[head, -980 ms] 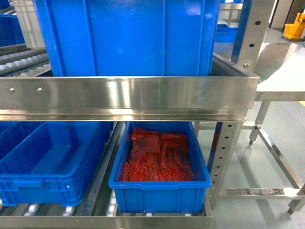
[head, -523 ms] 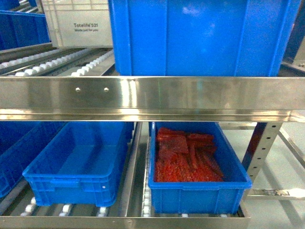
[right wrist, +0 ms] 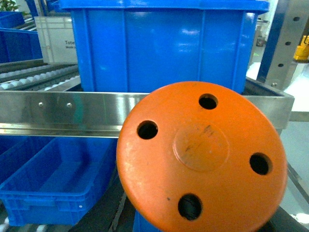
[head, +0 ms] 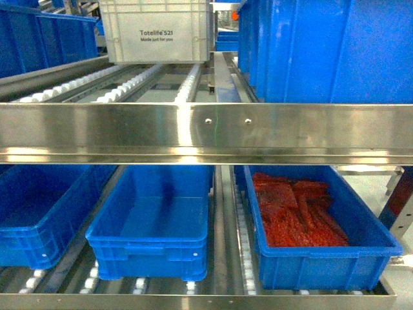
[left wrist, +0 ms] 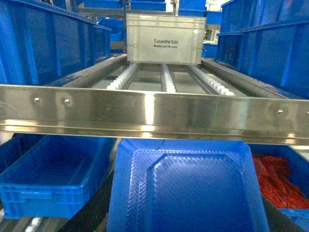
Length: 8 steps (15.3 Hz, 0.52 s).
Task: Sort blue parts and orange caps into right shelf containers
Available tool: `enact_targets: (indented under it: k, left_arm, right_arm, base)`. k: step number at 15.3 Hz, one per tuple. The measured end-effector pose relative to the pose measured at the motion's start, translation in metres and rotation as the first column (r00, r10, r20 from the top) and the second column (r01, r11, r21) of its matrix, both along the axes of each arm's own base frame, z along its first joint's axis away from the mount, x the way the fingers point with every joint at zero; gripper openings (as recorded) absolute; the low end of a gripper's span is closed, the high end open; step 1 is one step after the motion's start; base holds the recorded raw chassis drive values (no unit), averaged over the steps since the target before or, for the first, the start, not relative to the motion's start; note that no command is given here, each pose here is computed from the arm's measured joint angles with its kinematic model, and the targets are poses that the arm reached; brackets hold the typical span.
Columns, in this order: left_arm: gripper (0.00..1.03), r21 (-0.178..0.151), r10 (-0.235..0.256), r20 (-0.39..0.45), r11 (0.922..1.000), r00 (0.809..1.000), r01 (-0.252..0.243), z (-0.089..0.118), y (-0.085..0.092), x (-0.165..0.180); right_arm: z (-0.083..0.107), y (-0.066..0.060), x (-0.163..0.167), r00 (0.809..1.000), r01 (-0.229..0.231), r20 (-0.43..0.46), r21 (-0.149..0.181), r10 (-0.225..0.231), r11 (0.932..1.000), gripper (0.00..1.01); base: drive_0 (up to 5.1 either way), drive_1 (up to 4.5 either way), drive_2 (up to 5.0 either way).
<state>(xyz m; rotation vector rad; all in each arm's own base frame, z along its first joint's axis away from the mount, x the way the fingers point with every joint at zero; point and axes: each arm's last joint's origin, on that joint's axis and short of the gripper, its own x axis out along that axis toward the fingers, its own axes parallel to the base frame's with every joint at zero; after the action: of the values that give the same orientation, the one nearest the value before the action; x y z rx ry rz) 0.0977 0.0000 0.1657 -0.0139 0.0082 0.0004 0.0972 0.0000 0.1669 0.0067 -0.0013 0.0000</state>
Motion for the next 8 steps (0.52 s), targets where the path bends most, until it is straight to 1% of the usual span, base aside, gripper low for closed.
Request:
enact_targets:
  k: [8]
  left_arm:
    - [0.41, 0.000, 0.000, 0.001, 1.0000, 1.000, 0.000, 0.0001, 0.0000, 0.0000]
  right_arm:
    - [0.0000, 0.0000, 0.0000, 1.000, 0.000, 0.000, 0.000, 0.000, 1.0000, 0.43]
  base:
    - [-5.0, 2.49, 2.5]
